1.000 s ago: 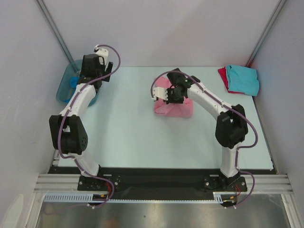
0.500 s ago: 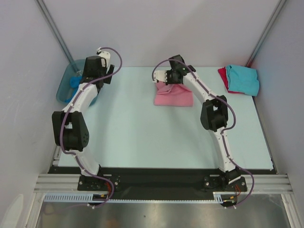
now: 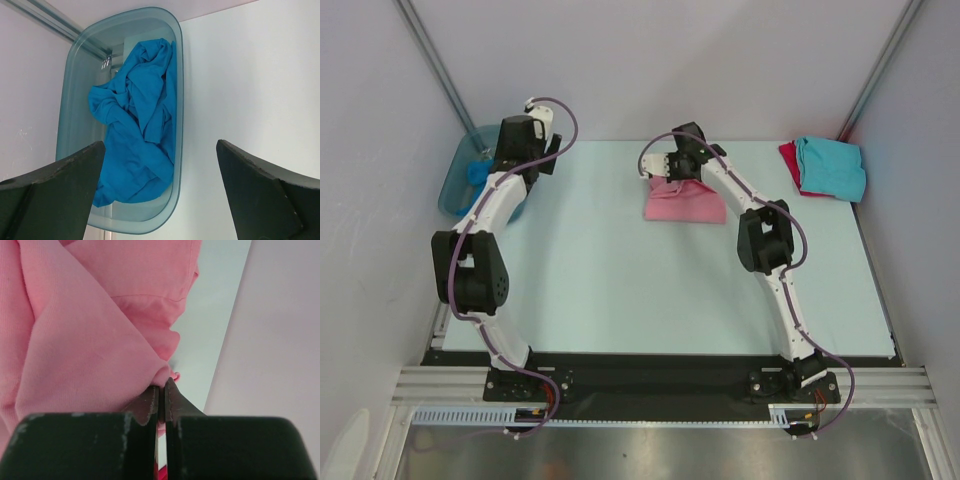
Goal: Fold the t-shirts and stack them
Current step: Fold the tshirt
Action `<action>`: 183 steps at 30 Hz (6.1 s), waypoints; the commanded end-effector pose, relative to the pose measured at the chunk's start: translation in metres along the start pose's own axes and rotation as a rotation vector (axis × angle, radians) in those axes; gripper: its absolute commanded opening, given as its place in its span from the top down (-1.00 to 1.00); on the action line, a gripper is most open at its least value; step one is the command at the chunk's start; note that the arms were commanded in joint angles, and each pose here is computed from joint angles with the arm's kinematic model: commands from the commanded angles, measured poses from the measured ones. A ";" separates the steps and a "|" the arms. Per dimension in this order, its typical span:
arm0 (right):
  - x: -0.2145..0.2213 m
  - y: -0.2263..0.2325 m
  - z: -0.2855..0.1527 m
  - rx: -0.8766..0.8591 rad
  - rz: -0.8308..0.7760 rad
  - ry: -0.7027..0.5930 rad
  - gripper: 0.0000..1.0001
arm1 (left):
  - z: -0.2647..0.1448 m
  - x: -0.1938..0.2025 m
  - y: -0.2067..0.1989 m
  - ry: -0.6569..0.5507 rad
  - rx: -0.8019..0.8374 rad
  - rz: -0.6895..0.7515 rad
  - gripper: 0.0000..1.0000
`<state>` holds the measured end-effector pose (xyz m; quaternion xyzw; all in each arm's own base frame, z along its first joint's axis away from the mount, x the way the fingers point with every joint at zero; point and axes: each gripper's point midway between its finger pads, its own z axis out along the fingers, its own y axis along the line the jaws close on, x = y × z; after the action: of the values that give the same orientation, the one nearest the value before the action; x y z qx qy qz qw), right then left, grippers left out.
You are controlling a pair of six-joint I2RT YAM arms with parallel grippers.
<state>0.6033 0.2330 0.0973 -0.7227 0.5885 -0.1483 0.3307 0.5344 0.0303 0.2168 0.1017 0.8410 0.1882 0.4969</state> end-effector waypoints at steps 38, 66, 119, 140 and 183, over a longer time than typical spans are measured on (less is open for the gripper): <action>0.062 -0.174 -0.092 1.086 0.254 0.259 -0.98 | 0.006 -0.005 -0.014 -0.009 0.060 -0.061 -0.99; -0.007 0.107 -0.099 -0.455 0.559 0.068 1.00 | -0.009 -0.020 0.000 -0.052 0.023 -0.028 -0.99; -0.078 -0.113 -0.027 0.645 0.445 -0.165 1.00 | -0.026 -0.012 -0.004 -0.055 0.037 -0.014 -0.99; 0.004 -0.010 -0.031 0.169 0.511 0.003 1.00 | -0.024 -0.020 -0.007 -0.074 0.047 -0.002 -0.93; -0.048 -0.013 0.082 0.399 0.239 -0.073 1.00 | -0.027 -0.001 -0.012 -0.035 0.042 0.018 -0.93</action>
<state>0.6398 0.2979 0.0406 -0.5809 0.6312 -0.1857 0.4793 0.5095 0.0141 0.1925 0.1272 0.8550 0.1664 0.4744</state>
